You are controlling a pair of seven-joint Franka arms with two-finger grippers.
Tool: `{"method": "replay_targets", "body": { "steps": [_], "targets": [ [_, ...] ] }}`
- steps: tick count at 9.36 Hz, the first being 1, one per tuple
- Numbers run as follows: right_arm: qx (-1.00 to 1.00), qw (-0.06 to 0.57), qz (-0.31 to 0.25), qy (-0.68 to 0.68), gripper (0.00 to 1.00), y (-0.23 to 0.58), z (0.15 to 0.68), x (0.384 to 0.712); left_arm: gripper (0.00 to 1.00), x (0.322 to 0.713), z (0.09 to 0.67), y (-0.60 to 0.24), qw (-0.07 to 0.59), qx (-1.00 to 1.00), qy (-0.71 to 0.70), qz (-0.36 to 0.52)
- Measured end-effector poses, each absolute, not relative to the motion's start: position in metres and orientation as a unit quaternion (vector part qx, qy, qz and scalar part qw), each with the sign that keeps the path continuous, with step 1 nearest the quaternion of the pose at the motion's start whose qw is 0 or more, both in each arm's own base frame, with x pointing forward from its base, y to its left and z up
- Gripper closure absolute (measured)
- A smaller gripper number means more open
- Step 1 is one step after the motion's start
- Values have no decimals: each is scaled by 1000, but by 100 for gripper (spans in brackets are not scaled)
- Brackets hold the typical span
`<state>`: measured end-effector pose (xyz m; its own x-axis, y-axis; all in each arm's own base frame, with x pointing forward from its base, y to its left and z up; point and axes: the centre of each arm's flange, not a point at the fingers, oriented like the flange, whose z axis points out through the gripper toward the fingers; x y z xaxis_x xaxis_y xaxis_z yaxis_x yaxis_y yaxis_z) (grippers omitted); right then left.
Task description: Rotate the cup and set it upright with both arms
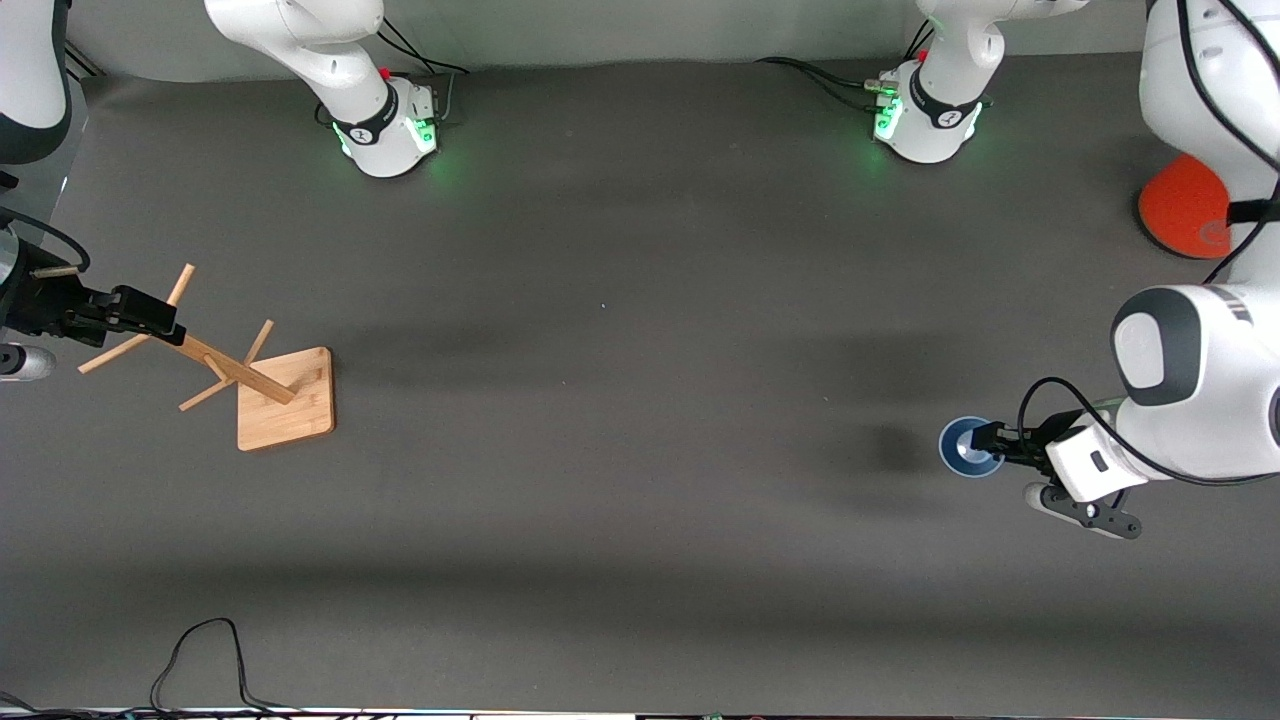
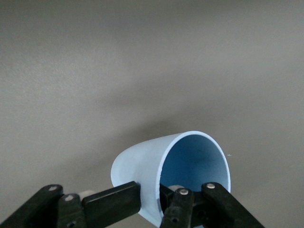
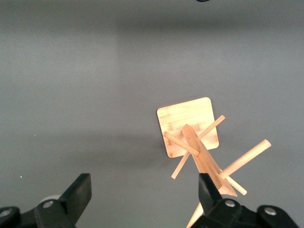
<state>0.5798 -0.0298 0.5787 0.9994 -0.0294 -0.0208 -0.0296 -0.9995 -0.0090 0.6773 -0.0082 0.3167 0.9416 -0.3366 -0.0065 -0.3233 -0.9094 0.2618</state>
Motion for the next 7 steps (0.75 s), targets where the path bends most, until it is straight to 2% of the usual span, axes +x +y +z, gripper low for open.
{"method": "replay_targets", "body": {
  "steps": [7],
  "targets": [
    [-1000,5,11,15,0,-30,579,580,100,652,293,8,229,962,-145,-7]
  ]
}}
